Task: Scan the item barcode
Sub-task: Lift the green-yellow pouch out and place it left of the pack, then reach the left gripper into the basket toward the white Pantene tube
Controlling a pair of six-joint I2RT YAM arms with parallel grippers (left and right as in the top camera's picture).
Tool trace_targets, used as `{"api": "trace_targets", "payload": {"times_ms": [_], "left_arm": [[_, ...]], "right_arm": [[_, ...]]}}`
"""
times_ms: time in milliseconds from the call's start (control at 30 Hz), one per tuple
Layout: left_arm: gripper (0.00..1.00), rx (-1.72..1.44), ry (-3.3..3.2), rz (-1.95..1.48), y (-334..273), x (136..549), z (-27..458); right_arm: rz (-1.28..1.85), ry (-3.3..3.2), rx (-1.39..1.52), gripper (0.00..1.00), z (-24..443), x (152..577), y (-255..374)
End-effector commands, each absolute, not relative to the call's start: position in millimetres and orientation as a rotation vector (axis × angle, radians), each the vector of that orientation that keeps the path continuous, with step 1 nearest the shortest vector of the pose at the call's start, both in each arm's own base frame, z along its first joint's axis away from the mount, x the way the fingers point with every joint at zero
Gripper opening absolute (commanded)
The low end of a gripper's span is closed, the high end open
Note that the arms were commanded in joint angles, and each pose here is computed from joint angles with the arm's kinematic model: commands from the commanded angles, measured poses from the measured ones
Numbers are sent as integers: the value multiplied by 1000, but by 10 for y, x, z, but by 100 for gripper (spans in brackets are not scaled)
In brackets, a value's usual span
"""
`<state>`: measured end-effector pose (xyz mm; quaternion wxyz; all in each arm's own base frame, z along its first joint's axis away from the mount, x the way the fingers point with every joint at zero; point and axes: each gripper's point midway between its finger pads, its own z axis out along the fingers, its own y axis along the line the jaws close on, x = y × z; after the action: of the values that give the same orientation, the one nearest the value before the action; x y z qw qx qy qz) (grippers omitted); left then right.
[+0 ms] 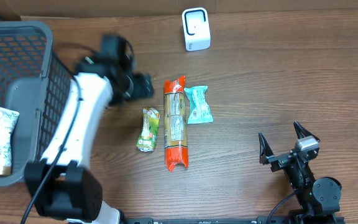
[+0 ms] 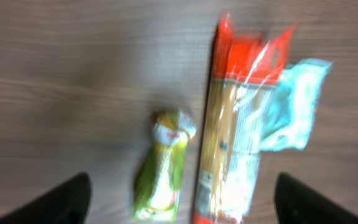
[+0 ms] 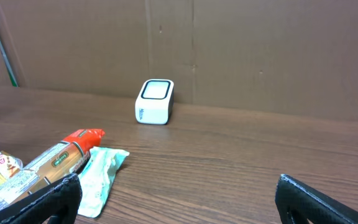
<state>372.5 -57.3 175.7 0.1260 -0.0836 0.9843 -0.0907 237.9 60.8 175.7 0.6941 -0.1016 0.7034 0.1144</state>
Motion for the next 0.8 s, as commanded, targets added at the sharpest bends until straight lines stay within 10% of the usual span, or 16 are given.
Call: {"api": "trace_targets", "payload": {"times_ms": [0, 233, 767], "left_arm": [[100, -203, 2595, -53, -102, 3853, 3011], [100, -431, 2325, 288, 953, 3430, 4128], [95, -1207, 2334, 342, 2400, 2622, 3386]], "right_arm": [[250, 1570, -224, 100, 1732, 2382, 603], [250, 1570, -224, 100, 1732, 2382, 603], [250, 1570, -224, 100, 1732, 2382, 603]]}}
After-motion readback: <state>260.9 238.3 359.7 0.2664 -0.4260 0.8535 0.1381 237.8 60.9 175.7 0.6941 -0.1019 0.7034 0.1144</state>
